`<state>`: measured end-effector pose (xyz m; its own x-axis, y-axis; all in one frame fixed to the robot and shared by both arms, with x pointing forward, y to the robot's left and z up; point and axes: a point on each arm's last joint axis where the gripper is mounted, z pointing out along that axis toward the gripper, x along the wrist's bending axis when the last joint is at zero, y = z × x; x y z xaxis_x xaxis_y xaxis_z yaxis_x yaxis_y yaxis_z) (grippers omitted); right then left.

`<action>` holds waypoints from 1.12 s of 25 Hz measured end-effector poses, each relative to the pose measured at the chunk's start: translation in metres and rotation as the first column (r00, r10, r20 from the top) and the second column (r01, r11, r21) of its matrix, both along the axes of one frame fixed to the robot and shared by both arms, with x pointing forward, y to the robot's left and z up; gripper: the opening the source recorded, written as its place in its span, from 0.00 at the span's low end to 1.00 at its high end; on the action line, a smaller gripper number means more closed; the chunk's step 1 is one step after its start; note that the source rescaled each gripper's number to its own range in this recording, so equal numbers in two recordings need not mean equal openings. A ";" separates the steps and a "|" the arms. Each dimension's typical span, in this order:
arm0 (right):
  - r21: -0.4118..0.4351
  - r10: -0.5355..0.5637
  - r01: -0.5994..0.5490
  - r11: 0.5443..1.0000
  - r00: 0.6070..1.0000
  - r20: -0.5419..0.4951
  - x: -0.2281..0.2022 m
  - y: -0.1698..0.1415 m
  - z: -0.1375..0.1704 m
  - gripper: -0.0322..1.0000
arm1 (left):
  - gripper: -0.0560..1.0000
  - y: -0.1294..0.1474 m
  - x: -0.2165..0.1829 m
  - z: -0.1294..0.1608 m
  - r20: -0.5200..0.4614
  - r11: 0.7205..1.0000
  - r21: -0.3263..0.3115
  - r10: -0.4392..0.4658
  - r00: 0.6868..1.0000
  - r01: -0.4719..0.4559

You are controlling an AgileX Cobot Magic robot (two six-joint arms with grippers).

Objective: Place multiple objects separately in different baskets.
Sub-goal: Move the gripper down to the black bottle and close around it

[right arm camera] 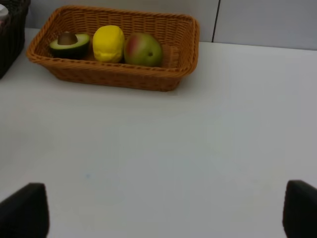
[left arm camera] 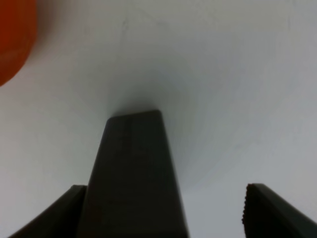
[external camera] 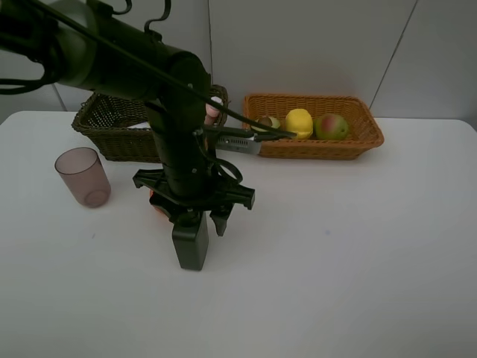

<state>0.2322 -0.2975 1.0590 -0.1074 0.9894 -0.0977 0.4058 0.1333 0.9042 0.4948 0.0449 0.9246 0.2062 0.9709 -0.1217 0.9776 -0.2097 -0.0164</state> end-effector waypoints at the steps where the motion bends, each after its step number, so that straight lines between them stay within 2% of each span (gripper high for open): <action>1: 0.000 0.000 0.000 1.000 1.000 0.000 0.000 0.000 0.000 1.00 | 0.84 0.000 0.000 0.000 0.000 1.000 0.000 0.000 1.000 0.000; 13: 0.000 0.000 0.000 1.000 1.000 0.000 0.000 0.000 0.000 1.00 | 0.83 0.001 -0.001 0.000 -0.006 1.000 0.011 -0.024 1.000 0.024; 16: 0.000 0.000 0.000 1.000 1.000 0.000 0.000 0.000 0.000 1.00 | 0.75 0.003 -0.001 0.000 -0.004 0.999 0.028 -0.035 0.999 0.035; 20: 0.000 0.000 0.000 1.000 1.000 0.000 0.000 0.000 0.000 1.00 | 0.54 0.003 -0.001 0.000 -0.003 0.999 0.032 -0.038 0.999 0.038; 28: 0.000 0.000 0.000 1.000 1.000 0.000 0.000 0.000 0.000 1.00 | 0.54 0.003 -0.001 0.000 -0.005 0.999 0.033 -0.027 1.000 0.027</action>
<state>0.2322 -0.2975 1.0590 -0.1074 0.9894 -0.0977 0.4058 0.1333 0.9042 0.4942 0.0480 0.9244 0.2318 0.9686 -0.0903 0.9716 -0.2351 -0.0279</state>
